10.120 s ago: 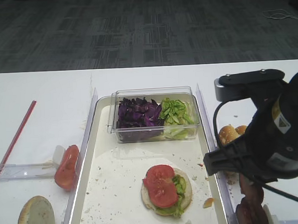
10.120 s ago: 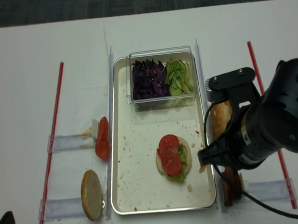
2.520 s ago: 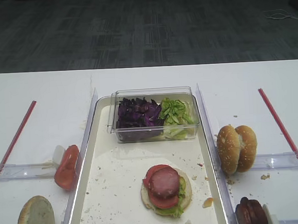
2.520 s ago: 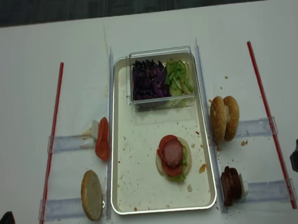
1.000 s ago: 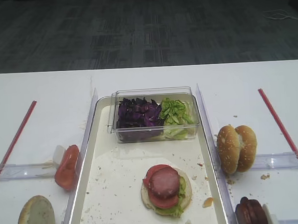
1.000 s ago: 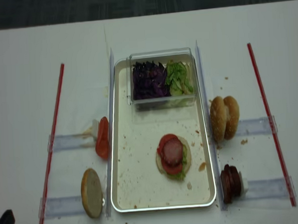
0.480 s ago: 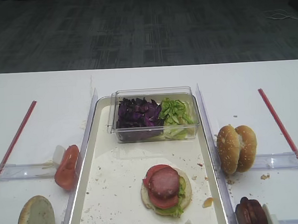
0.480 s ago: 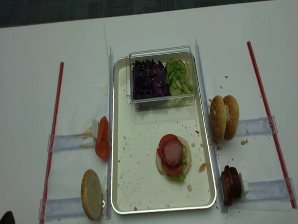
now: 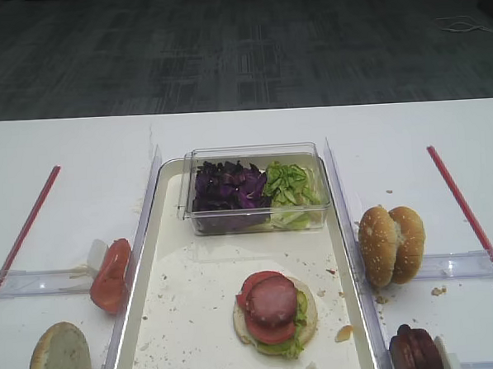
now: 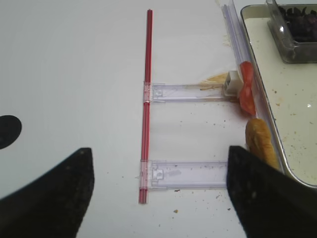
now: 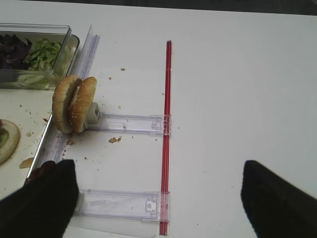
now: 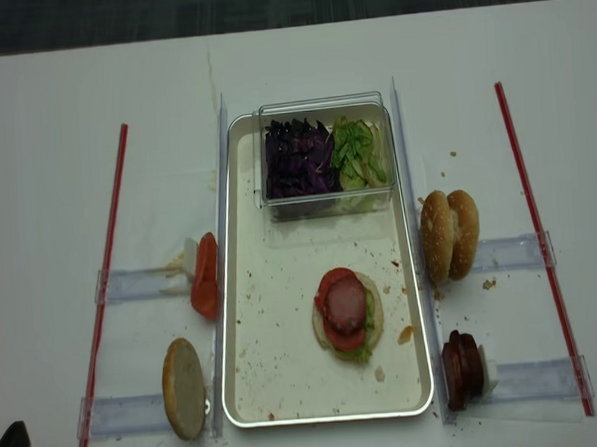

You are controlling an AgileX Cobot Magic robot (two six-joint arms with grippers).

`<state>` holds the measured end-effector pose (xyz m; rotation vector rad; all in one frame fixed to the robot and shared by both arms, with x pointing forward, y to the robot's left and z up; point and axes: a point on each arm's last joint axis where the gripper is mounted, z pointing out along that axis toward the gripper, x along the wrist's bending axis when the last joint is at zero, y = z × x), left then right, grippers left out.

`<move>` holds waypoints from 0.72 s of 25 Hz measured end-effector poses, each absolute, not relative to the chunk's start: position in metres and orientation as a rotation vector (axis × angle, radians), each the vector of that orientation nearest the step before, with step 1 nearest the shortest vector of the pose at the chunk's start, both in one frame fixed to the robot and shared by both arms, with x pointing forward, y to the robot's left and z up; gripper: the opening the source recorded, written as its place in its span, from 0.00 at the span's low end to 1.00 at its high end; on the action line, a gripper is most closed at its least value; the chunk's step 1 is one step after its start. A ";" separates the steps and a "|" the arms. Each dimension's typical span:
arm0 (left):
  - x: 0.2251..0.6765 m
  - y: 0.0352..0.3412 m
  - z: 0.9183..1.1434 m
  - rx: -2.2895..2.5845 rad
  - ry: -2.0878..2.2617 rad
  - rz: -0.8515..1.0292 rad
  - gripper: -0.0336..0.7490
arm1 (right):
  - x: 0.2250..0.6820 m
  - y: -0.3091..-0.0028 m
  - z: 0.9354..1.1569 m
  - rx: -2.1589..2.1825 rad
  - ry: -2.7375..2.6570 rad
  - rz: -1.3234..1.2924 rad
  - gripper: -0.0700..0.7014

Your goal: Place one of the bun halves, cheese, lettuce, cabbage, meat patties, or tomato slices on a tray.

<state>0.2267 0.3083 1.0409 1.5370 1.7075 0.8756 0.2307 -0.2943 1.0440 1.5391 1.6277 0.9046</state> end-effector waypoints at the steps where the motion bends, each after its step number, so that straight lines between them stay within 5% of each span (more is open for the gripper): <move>1: 0.227 0.308 1.041 1.537 1.707 0.876 0.74 | 0.231 -0.294 1.044 1.539 1.628 0.905 0.99; 18: 0.227 0.308 1.041 1.537 1.707 0.876 0.74 | 0.231 -0.294 1.044 1.539 1.628 0.905 0.99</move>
